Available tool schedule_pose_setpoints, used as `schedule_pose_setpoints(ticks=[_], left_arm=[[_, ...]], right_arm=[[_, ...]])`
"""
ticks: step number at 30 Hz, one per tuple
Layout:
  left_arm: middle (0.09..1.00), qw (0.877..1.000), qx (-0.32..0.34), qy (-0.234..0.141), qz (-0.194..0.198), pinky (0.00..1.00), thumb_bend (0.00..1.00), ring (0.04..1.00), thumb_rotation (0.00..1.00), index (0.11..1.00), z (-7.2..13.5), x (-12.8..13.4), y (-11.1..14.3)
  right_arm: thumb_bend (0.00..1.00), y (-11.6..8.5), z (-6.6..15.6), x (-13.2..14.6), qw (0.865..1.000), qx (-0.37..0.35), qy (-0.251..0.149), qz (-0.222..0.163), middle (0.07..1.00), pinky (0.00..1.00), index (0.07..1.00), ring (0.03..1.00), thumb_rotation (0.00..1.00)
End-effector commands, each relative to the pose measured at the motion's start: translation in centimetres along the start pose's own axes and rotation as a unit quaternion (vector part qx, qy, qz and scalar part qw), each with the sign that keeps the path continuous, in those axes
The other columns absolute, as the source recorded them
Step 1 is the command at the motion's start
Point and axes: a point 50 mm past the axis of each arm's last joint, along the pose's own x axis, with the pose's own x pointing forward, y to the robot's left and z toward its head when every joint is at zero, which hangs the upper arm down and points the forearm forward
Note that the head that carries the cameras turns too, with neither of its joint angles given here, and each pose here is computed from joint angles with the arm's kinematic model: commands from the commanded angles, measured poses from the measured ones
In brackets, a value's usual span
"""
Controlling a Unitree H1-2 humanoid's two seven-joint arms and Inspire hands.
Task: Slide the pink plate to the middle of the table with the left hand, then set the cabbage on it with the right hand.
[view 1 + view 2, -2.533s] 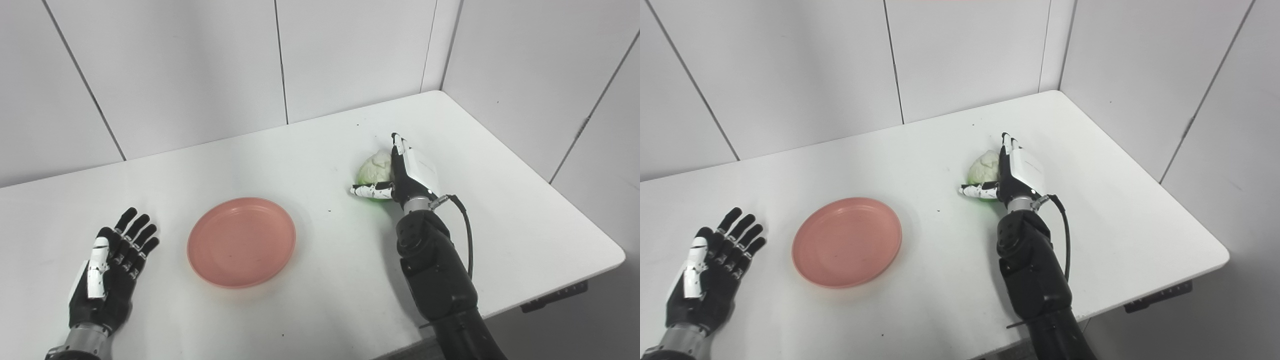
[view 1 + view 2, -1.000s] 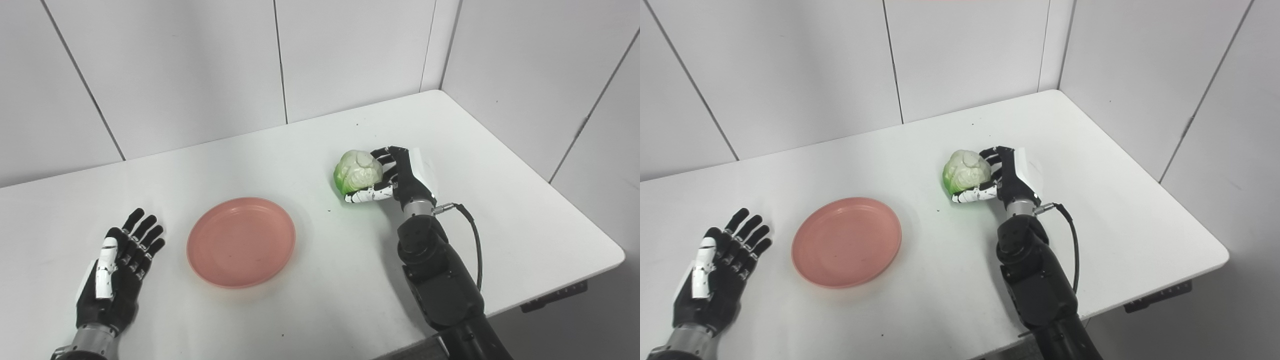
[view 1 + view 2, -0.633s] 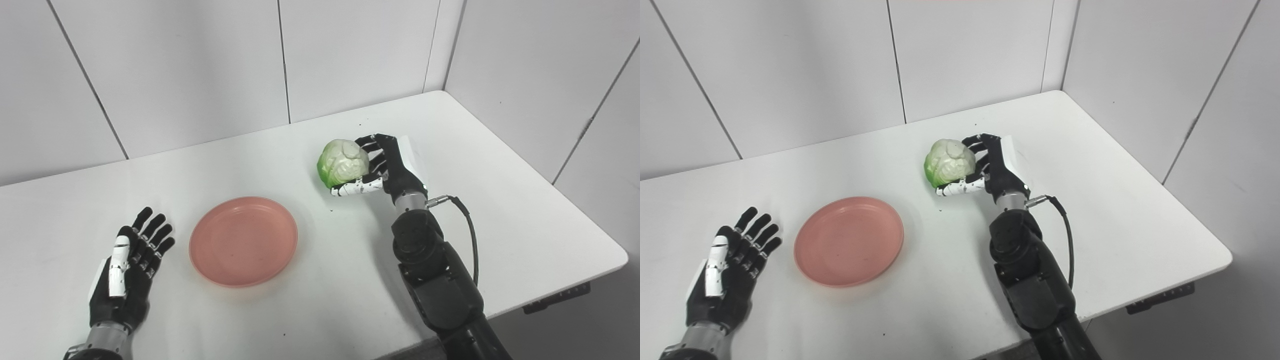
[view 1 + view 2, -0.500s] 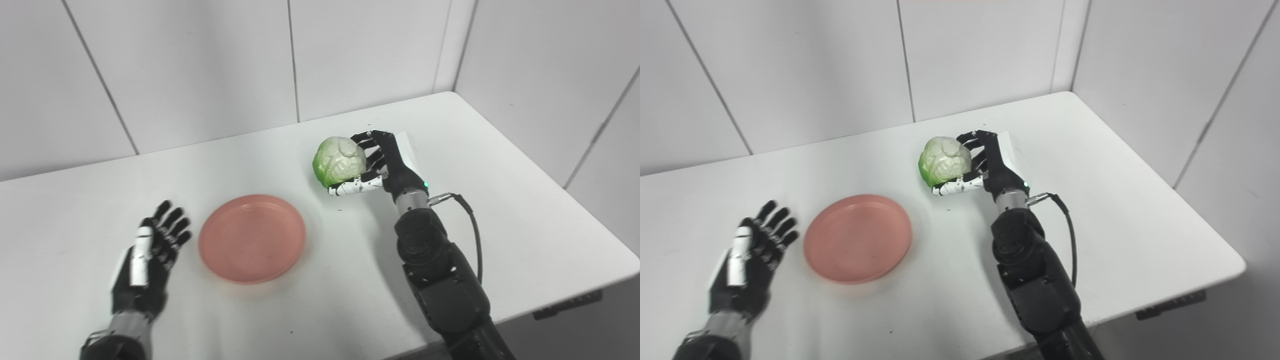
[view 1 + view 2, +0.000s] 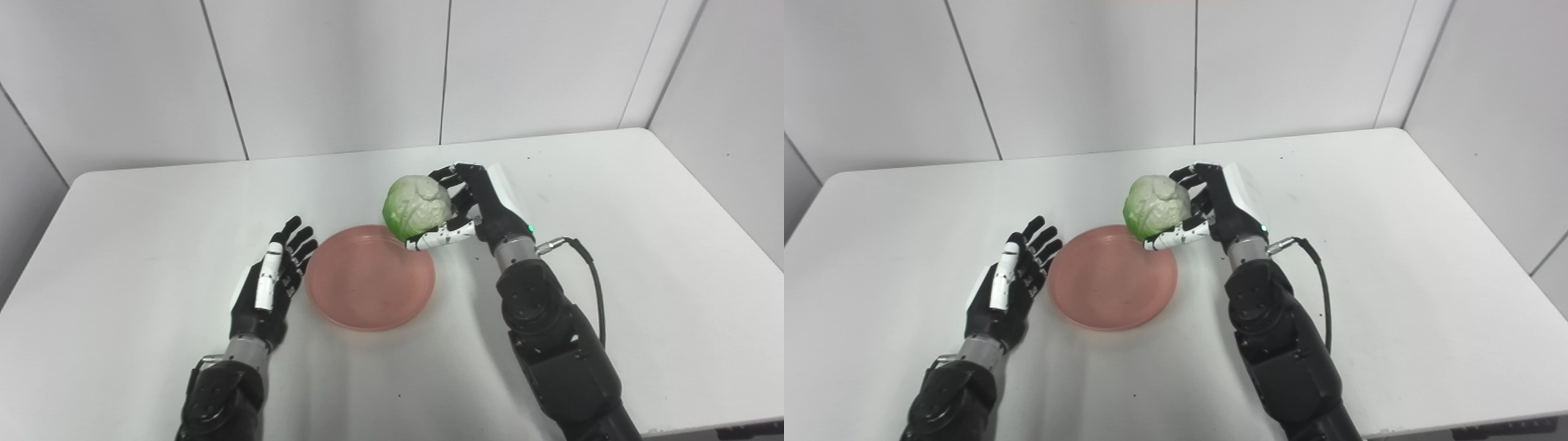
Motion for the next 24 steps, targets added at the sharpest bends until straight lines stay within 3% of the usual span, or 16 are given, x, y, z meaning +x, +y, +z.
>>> schedule_pose_setpoints(ticks=[1, 13, 24], left_arm=[[0.906, 0.999, -0.002, 0.047, 0.013, 0.90, 0.42, 0.898, 1.00, 0.898, -1.6, -0.3, -0.4], [0.904, 0.999, 0.000, 0.042, 0.013, 0.88, 0.41, 0.891, 1.00, 0.892, -1.5, 0.3, -1.8], [0.902, 0.999, -0.003, 0.041, 0.014, 0.87, 0.41, 0.890, 1.00, 0.888, -1.1, 0.4, -1.9]], right_arm=[[0.52, -0.2, 2.7, 1.0, 0.998, 0.006, -0.056, -0.005, 0.491, 0.44, 0.488, 0.425, 0.00], [0.52, 3.5, 3.4, 1.7, 0.997, 0.001, -0.056, 0.055, 0.490, 0.43, 0.505, 0.409, 0.00], [0.52, 4.3, 2.8, 2.3, 0.995, -0.031, -0.047, 0.080, 0.504, 0.43, 0.497, 0.408, 0.00]])
